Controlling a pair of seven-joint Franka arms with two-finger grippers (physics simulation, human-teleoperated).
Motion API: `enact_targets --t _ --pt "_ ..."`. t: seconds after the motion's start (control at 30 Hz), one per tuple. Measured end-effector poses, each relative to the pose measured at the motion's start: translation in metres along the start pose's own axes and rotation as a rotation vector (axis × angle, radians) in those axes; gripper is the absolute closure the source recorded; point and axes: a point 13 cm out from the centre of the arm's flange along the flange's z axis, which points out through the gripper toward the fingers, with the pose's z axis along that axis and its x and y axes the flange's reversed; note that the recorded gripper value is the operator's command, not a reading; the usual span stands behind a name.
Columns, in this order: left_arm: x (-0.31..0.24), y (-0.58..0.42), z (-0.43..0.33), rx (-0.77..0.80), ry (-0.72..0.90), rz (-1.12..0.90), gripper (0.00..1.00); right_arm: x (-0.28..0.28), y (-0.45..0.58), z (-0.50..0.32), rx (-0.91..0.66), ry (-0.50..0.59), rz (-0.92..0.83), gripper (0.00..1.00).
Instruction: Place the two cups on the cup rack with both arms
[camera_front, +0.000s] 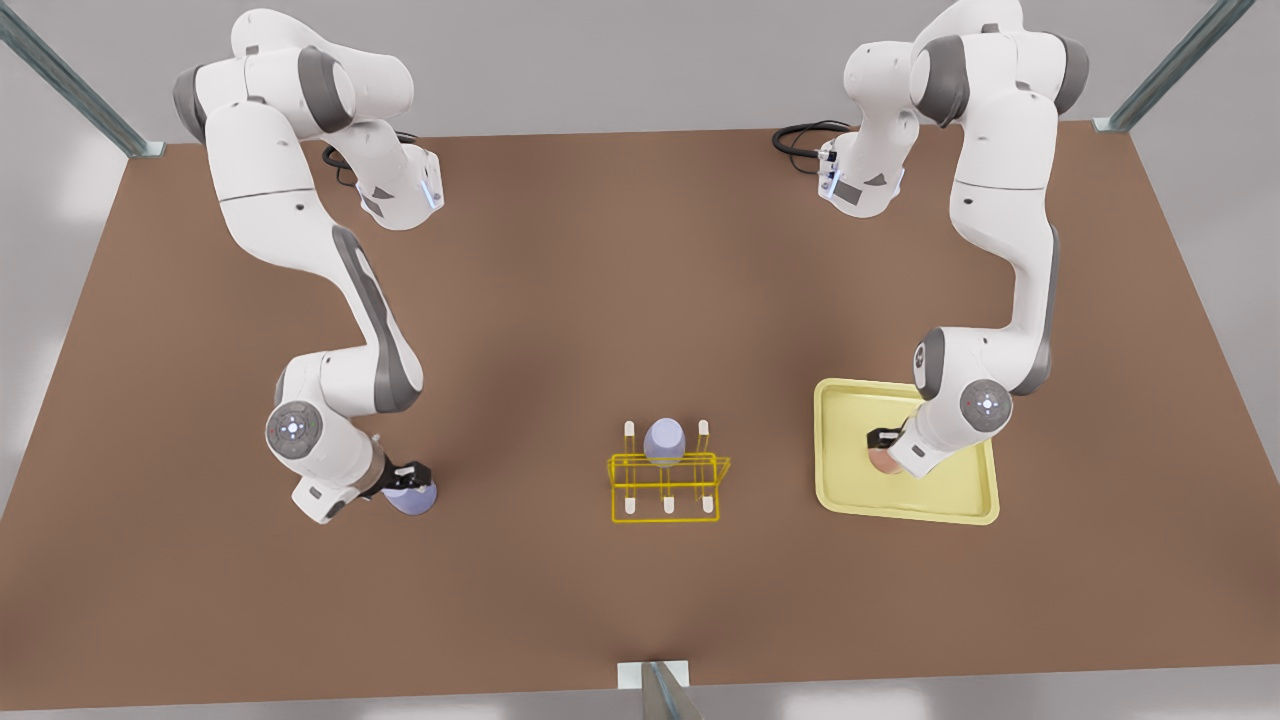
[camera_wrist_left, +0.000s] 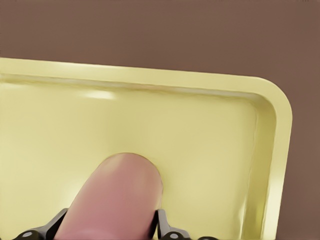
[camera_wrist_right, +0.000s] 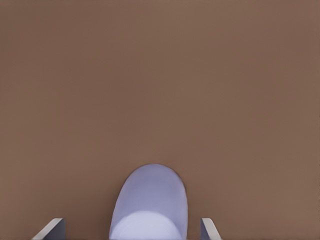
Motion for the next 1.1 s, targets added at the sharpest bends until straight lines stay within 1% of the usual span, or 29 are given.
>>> enact_targets --t 0.27,0.53,0.63,0.77,0.87,1.0,1.1 --pt "-0.002 -0.001 0.006 -0.002 -0.004 0.003 0.21 0.016 0.003 0.028 0.006 0.041 -0.001 0.0" --pt "-0.012 -0.004 -0.012 0.037 -0.04 0.019 0.21 0.024 -0.006 0.05 0.015 0.067 0.012 0.0" --pt "-0.034 -0.021 -0.051 0.049 -0.066 0.055 0.21 0.023 -0.01 0.056 0.017 0.067 0.019 0.0" --pt "-0.072 -0.074 -0.153 0.085 -0.132 0.116 0.21 0.019 -0.007 0.06 0.017 0.06 0.015 0.0" --pt "-0.102 -0.12 -0.192 0.146 -0.17 0.14 0.21 0.018 -0.004 0.062 0.017 0.059 0.012 0.0" --pt "-0.125 -0.171 -0.172 0.269 -0.179 0.122 0.21 0.02 0.001 0.066 0.017 0.065 0.004 0.0" --pt "-0.128 -0.214 -0.184 0.358 -0.202 0.117 0.21 0.023 0.003 0.067 0.017 0.071 0.002 0.0"
